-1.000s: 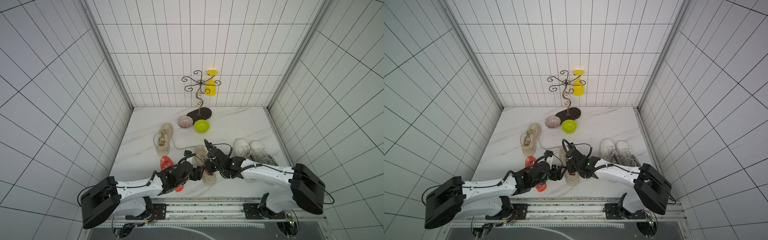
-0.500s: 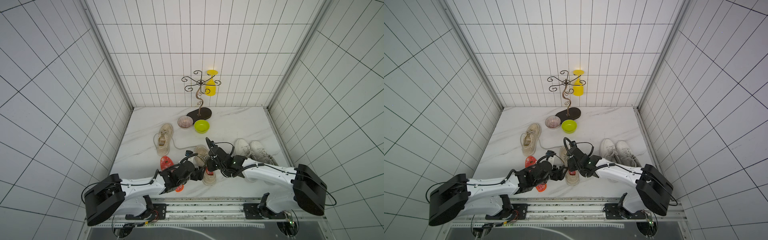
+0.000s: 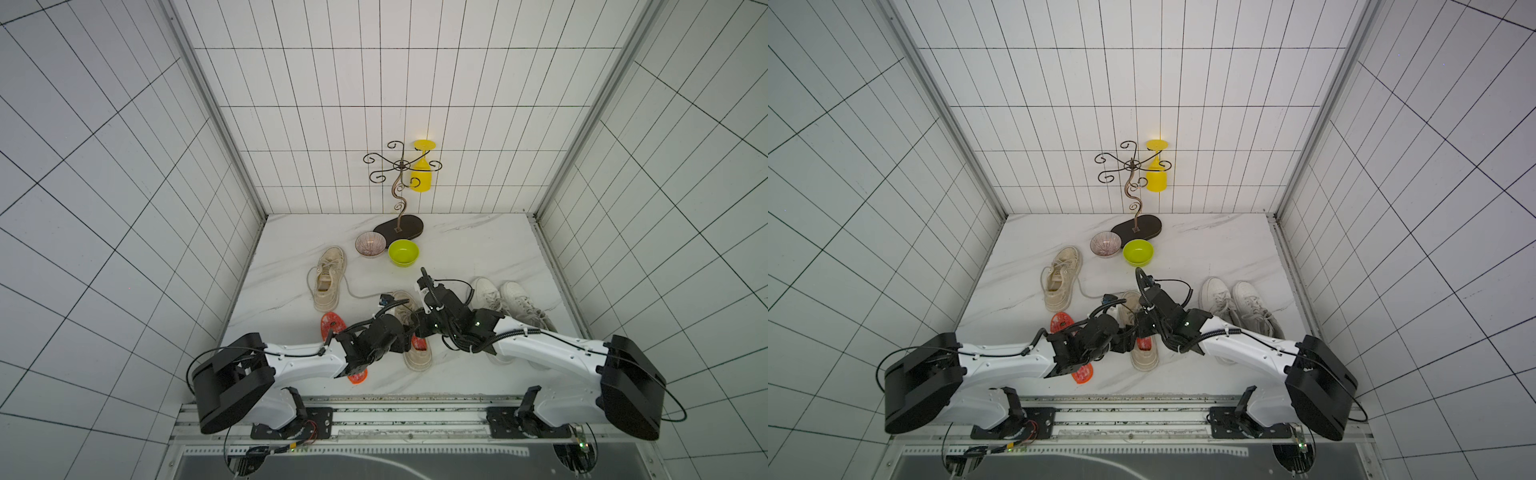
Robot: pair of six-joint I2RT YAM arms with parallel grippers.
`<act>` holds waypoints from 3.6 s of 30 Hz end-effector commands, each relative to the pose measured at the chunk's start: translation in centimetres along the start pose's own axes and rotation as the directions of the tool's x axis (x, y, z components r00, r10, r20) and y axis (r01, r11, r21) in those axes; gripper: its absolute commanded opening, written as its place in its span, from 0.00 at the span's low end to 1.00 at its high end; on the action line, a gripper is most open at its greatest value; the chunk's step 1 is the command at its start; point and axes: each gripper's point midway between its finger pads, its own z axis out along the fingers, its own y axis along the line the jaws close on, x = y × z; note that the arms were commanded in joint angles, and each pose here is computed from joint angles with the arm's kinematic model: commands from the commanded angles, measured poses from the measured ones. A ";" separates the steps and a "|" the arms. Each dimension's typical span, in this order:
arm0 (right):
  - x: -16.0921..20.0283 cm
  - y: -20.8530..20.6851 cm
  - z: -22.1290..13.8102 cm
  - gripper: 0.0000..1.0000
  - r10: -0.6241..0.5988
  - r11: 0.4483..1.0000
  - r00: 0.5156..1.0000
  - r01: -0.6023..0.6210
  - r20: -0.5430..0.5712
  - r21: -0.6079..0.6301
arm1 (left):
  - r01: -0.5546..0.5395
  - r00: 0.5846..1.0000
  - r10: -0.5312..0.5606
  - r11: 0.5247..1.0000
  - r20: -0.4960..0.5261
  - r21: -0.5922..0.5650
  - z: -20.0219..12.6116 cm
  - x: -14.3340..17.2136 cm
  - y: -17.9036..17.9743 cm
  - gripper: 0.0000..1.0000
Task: Remove the insole from the shoe
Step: Untie the shoelace on the shoe.
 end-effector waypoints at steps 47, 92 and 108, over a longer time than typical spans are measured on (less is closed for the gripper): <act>0.5 -1.3 -0.5 0.05 -0.012 1.000 1.000 0.012 0.026 -0.009 | 0.016 0.999 -0.018 0.998 0.028 0.065 -0.1 -1.0 -0.9 0.02; -3.7 -8.7 -0.2 0.26 0.052 0.984 0.999 -0.054 0.018 0.170 | 0.028 0.997 -0.031 0.999 0.074 0.047 -0.9 -2.3 1.2 0.00; -2.5 -3.1 -3.7 0.57 -0.090 0.994 0.995 0.092 0.039 -0.066 | 0.024 0.996 -0.028 0.999 0.083 0.044 -0.7 -2.3 1.3 0.00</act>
